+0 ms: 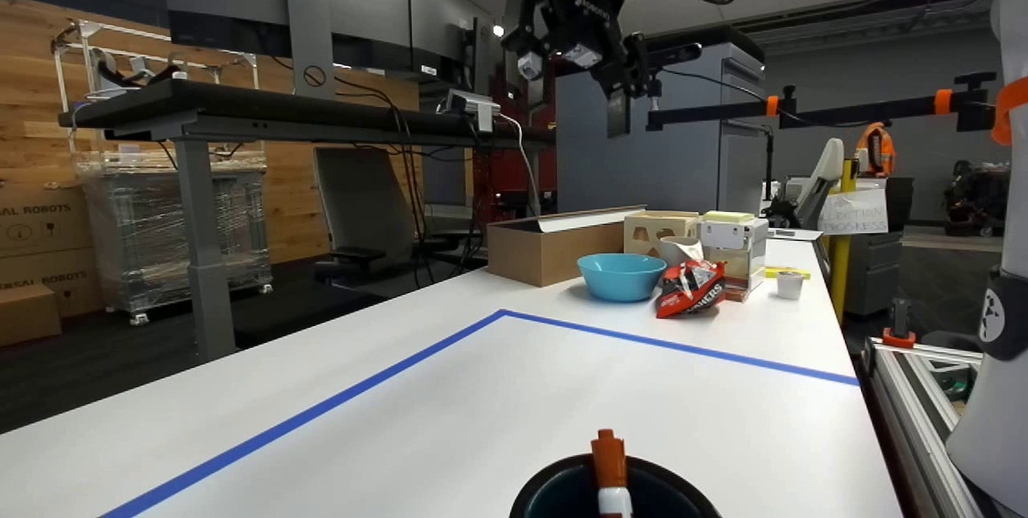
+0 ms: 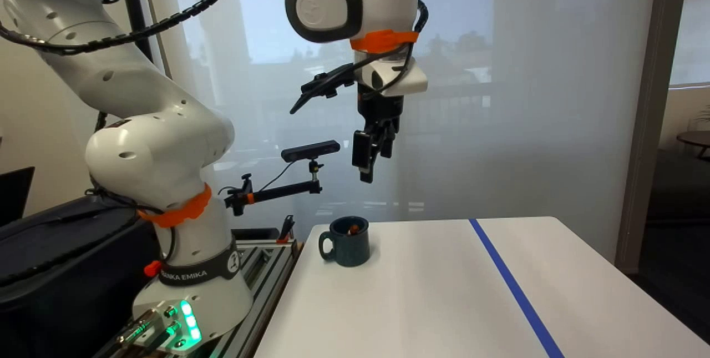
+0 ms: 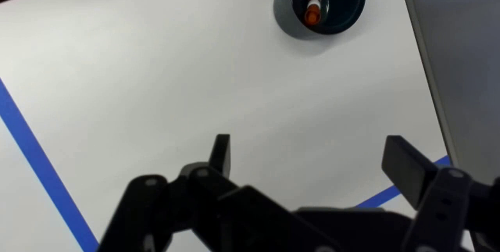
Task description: Remove the marker out of the cup
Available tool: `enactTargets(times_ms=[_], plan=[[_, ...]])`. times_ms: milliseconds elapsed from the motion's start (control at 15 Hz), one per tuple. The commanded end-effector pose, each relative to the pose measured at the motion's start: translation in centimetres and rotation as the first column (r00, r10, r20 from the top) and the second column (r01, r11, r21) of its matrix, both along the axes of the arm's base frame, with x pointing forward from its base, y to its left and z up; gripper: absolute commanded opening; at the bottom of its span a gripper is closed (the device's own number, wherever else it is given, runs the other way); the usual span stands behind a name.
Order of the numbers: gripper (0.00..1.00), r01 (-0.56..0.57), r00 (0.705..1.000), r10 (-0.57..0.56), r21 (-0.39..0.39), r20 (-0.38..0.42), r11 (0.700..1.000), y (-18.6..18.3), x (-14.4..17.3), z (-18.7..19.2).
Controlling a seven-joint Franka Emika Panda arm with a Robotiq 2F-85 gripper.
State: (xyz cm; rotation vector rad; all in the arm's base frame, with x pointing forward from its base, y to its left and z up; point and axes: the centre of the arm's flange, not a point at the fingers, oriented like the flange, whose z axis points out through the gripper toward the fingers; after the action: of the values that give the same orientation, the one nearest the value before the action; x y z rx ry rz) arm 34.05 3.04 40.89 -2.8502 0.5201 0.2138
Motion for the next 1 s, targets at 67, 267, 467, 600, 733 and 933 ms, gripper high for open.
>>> enactTargets(times_ms=[67,267,467,600,733,933], plan=[[1.00,0.013,1.000,-0.013,-0.012,-0.025,1.000,0.9,0.0,-0.6],[1.00,-0.009,0.999,0.009,-0.001,-0.038,1.000,-0.5,0.3,-1.2],[1.00,0.027,0.996,-0.017,0.109,-0.093,0.994,-0.3,0.8,-3.3],[1.00,0.066,0.990,-0.044,0.160,-0.135,0.985,0.3,0.9,-4.5],[1.00,0.107,0.979,-0.064,0.218,-0.194,0.970,0.9,0.9,-5.5],[1.00,0.174,0.950,-0.092,0.262,-0.298,0.949,2.3,0.5,-7.1]])
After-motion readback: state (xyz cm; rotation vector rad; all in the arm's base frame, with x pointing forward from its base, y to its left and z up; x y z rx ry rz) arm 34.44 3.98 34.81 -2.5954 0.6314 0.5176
